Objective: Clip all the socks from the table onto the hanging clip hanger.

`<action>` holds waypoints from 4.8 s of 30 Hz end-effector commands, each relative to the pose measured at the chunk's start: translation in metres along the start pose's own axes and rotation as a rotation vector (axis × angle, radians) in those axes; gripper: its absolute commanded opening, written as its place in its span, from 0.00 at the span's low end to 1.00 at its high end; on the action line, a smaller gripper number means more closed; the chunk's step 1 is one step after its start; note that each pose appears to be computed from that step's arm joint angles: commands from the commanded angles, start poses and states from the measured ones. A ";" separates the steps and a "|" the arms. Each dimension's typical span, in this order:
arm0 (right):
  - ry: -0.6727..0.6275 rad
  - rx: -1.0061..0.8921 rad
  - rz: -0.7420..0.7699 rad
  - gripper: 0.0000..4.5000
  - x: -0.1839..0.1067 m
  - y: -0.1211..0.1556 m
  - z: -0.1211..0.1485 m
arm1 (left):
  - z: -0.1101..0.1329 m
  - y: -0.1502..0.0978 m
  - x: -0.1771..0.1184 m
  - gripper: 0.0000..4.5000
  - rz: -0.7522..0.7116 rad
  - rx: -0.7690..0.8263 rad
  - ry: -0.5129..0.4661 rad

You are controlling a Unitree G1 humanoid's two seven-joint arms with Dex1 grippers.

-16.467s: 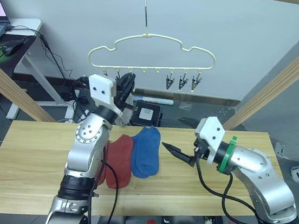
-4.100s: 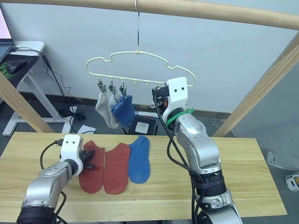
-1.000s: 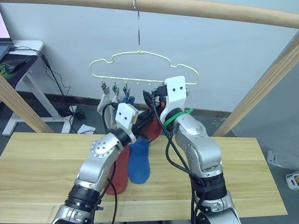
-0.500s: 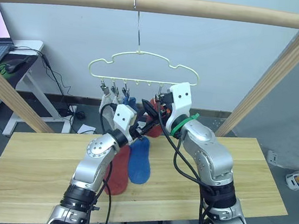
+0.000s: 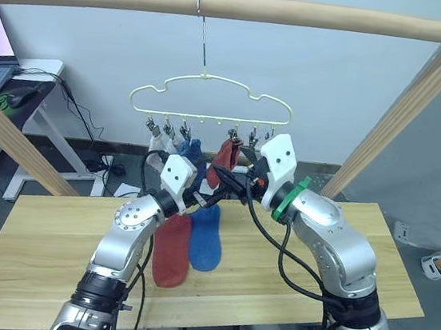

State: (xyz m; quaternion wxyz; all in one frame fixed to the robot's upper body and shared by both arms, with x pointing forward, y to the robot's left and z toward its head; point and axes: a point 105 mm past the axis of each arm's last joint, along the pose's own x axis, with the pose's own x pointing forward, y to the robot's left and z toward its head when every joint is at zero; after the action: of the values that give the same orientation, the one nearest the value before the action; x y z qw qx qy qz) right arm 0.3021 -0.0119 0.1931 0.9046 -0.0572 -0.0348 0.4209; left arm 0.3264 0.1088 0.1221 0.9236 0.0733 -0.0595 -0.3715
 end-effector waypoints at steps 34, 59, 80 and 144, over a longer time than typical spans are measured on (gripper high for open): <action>-0.004 0.046 -0.395 0.47 0.009 -0.052 -0.014 | 0.079 0.008 -0.061 1.00 -0.240 0.061 0.055; -0.069 0.049 -0.422 0.47 0.039 -0.064 -0.001 | 0.078 0.009 -0.057 1.00 -0.235 0.075 0.060; -0.094 0.066 -0.384 0.47 0.055 -0.056 0.005 | 0.074 0.008 -0.060 1.00 -0.224 0.074 0.072; -0.133 0.205 -0.406 0.47 0.057 -0.038 0.017 | 0.073 0.008 -0.061 1.00 -0.208 0.056 0.075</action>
State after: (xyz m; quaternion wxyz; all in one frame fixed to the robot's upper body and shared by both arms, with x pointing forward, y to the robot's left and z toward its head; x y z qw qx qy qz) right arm 0.3719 -0.0101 0.1884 0.9774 0.0438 -0.0203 0.2058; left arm 0.2785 0.1512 0.1825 0.8800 0.1092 -0.0082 -0.4622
